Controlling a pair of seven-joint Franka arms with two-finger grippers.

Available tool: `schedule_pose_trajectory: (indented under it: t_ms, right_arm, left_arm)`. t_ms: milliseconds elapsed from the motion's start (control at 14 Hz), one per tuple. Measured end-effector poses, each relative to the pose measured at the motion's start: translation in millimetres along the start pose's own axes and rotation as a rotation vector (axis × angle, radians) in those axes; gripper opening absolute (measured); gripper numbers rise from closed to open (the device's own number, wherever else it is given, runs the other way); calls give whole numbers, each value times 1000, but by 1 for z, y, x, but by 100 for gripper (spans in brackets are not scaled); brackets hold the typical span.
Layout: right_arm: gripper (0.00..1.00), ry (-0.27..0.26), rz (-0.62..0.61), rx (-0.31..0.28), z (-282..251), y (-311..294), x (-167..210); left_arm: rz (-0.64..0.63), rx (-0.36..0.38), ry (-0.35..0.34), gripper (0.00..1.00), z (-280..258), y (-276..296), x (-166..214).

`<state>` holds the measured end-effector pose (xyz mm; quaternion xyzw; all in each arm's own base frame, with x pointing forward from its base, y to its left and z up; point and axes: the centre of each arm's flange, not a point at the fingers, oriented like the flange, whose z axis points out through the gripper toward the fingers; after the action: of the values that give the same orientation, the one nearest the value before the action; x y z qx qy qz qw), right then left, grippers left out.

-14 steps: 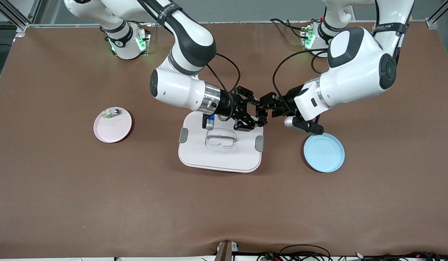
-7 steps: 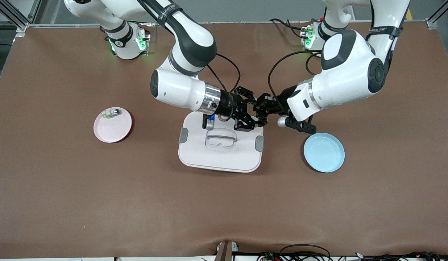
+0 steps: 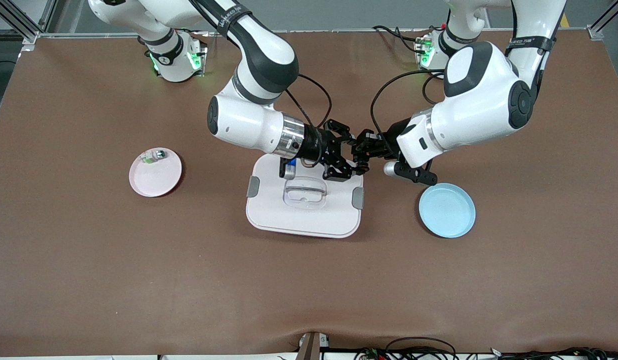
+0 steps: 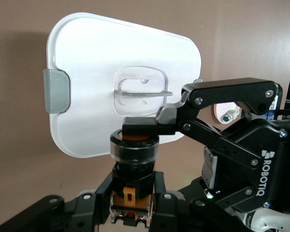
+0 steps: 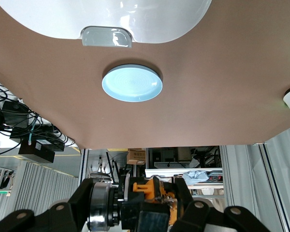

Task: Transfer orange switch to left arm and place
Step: 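Open the right gripper while the left gripper carries the switch away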

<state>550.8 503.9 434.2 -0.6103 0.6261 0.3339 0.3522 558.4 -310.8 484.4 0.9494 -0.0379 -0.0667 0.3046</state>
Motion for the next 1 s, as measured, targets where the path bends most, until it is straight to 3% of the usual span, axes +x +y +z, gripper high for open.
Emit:
schedule_pose_trajectory:
  t_ms: [286, 500, 643, 857, 1000]
  right_arm:
    - [78, -3, 2, 7, -1, -2, -1]
    - [100, -1, 6, 7, 0, -3, 1]
    - [100, 0, 6, 8, 0, -3, 2]
    - [100, 4, 8, 0, -2, -5, 4]
    - [100, 19, 3, -34, -9, -12, 11]
  left_arm:
    - [-5, -2, 8, 35, -5, -1, 2]
    - [-14, 6, 32, 35, -20, -11, 9]
    - [-9, 29, 30, 35, -34, -17, 12]
    - [31, 121, 35, 35, -55, -40, 19]
    - [99, 164, 22, 35, -64, -58, 22]
